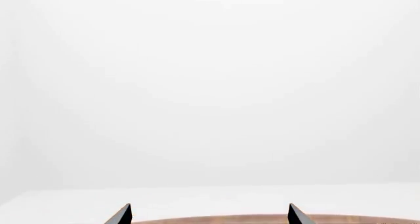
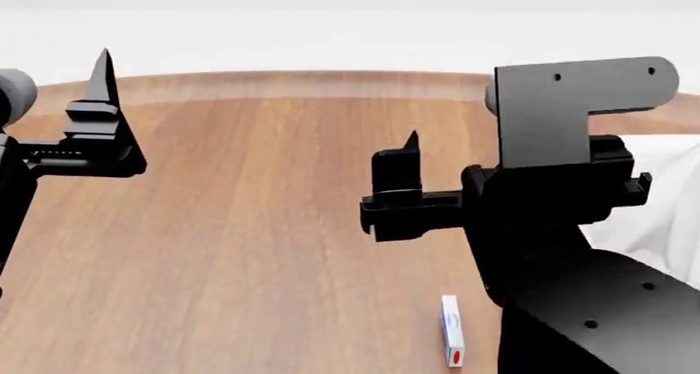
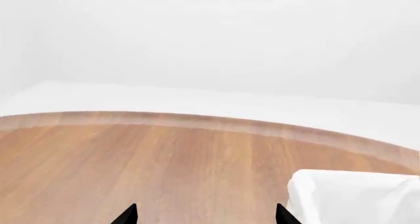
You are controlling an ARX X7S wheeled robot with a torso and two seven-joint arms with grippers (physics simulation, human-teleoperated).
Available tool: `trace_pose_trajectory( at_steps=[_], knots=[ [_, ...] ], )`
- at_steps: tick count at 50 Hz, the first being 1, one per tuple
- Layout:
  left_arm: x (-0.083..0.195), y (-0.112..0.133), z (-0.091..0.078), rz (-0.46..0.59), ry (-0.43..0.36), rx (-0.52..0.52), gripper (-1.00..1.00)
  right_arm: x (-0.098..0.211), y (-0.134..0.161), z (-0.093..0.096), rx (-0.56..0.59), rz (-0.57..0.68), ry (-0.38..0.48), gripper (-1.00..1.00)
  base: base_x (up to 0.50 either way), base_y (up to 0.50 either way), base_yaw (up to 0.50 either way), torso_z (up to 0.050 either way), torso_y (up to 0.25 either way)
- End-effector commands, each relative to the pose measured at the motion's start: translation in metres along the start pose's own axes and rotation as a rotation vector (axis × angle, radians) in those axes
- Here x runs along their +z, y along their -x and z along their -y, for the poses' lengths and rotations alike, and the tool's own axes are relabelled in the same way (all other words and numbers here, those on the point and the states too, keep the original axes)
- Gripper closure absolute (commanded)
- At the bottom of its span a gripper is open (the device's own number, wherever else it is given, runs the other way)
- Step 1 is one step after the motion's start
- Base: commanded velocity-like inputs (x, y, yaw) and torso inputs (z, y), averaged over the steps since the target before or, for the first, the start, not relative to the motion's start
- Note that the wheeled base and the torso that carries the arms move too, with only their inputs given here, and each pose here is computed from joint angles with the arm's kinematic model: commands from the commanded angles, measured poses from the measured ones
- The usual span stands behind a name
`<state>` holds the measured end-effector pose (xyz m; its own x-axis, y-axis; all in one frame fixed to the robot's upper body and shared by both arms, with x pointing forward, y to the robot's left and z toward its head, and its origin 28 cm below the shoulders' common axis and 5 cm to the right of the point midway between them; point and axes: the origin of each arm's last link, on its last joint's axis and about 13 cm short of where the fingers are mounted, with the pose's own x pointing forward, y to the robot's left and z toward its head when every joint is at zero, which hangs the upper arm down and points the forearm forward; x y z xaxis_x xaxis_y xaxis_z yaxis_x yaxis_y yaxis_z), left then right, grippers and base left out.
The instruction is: Pick up the alphabet soup and the cream cheese box, and put them in the basket.
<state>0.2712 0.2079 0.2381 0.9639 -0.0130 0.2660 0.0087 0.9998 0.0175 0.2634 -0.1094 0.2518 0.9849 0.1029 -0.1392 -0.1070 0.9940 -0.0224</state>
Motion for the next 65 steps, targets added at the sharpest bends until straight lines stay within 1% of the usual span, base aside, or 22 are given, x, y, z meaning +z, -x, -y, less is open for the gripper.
trace_pose_trajectory(
  at_steps=[1, 4, 8, 12, 13, 16, 18, 19, 22, 23, 24, 25, 27, 28, 30, 36, 39, 40, 42, 53, 56, 65],
  knots=[
    [0.000, -0.001, -0.002, -0.006, -0.001, -0.002, -1.00, 0.002, 0.023, 0.002, 0.100, -0.216, -0.077, -1.00, 0.00, 0.00, 0.00, 0.000, 0.000],
    [0.000, -0.002, -0.002, -0.005, -0.002, 0.000, -1.00, 0.000, 0.030, 0.002, 0.119, -0.294, -0.103, -1.00, 0.00, 0.00, 0.00, 0.000, 0.000],
    [-0.001, -0.003, -0.003, -0.007, 0.000, 0.003, -1.00, -0.017, 0.037, -0.002, 0.163, -0.406, -0.117, -1.00, 0.00, 0.00, 0.00, 0.000, 0.000],
    [-0.001, -0.003, -0.004, -0.007, 0.000, 0.003, -1.00, -0.030, 0.041, -0.004, 0.201, -0.445, -0.135, -1.00, 0.00, 0.00, 0.00, 0.000, 0.000],
    [-0.001, -0.002, -0.004, -0.006, 0.000, 0.002, -1.00, -0.035, 0.043, -0.004, 0.217, -0.507, -0.159, -1.00, 0.00, 0.00, 0.00, 0.000, 0.000],
    [-0.002, -0.003, -0.004, -0.007, -0.002, 0.005, -1.00, -0.040, 0.045, -0.004, 0.255, -0.561, -0.168, -1.00, 0.00, 0.00, 0.00, 0.000, 0.000],
    [-0.002, -0.003, -0.005, -0.009, -0.002, 0.007, -1.00, -0.044, 0.045, -0.004, 0.302, -0.607, -0.213, -1.00, 0.00, 0.00, 0.00, 0.000, 0.000],
    [-0.002, -0.003, -0.005, -0.009, -0.003, 0.008, -1.00, -0.046, 0.045, -0.002, 0.286, -0.616, -0.222, -1.00, 0.00, 0.00, 0.00, 0.000, 0.000],
    [-0.002, -0.003, -0.004, -0.009, -0.005, 0.008, -1.00, -0.052, 0.046, 0.000, 0.281, -0.611, -0.181, -1.00, 0.00, 0.00, 0.00, 0.000, 0.000],
    [-0.002, -0.003, -0.004, -0.009, -0.005, 0.007, -1.00, -0.053, 0.047, 0.001, 0.285, -0.604, -0.146, -1.00, 0.00, 0.00, 0.00, 0.000, 0.000],
    [-0.002, -0.003, -0.004, -0.008, -0.006, 0.007, -1.00, -0.056, 0.048, 0.002, 0.283, -0.612, -0.156, -1.00, 0.00, 0.00, 0.00, 0.000, 0.000],
    [-0.002, -0.003, -0.004, -0.009, -0.005, 0.006, -1.00, -0.058, 0.048, 0.004, 0.282, -0.638, -0.208, -1.00, 0.00, 0.00, 0.00, 0.000, 0.000],
    [-0.003, -0.004, -0.004, -0.010, -0.005, 0.007, -1.00, -0.063, 0.052, 0.005, 0.322, -0.654, -0.147, -1.00, 0.00, 0.00, 0.00, 0.000, 0.000],
    [-0.004, -0.004, -0.005, -0.011, -0.006, 0.008, -1.00, -0.065, 0.055, 0.007, 0.303, -0.700, -0.172, -1.00, 0.00, 0.00, 0.00, 0.000, 0.000],
    [-0.004, -0.005, -0.005, -0.013, -0.007, 0.010, -1.00, -0.066, 0.058, 0.008, 0.293, -0.740, -0.179, -1.00, 0.00, 0.00, 0.00, 0.000, 0.000],
    [-0.005, -0.006, -0.006, -0.015, -0.007, 0.016, -1.00, -0.068, 0.065, 0.012, 0.261, -0.794, -0.165, -1.00, 0.00, 0.00, 0.00, 0.000, 0.000],
    [-0.005, -0.006, -0.006, -0.016, -0.008, 0.016, -1.00, -0.067, 0.066, 0.012, 0.250, -0.789, -0.174, -1.00, 0.00, 0.00, 0.00, 0.000, 0.000],
    [-0.006, -0.006, -0.006, -0.017, -0.010, 0.016, -1.00, -0.066, 0.064, 0.015, 0.199, -0.777, -0.206, -1.00, 0.00, 0.00, 0.00, 0.000, 0.000],
    [-0.006, -0.006, -0.006, -0.017, -0.013, 0.015, -1.00, -0.065, 0.064, 0.018, 0.154, -0.764, -0.232, -1.00, 0.00, 0.00, 0.00, 0.000, 0.000],
    [-0.008, -0.007, -0.007, -0.022, -0.013, 0.015, -1.00, -0.065, 0.080, 0.031, 0.022, -0.720, -0.354, -1.00, 0.00, 0.00, 0.00, 0.000, 0.000],
    [-0.009, -0.009, -0.008, -0.025, -0.016, 0.019, -1.00, -0.067, 0.087, 0.037, -0.022, -0.702, -0.412, -1.00, 0.00, 0.00, 0.00, 0.000, 0.000],
    [-0.011, -0.010, -0.010, -0.027, -0.015, 0.025, -1.00, -0.077, 0.097, 0.050, -0.136, -0.680, -0.484, -1.00, 0.00, 0.00, 0.00, 0.000, 0.000]
  ],
)
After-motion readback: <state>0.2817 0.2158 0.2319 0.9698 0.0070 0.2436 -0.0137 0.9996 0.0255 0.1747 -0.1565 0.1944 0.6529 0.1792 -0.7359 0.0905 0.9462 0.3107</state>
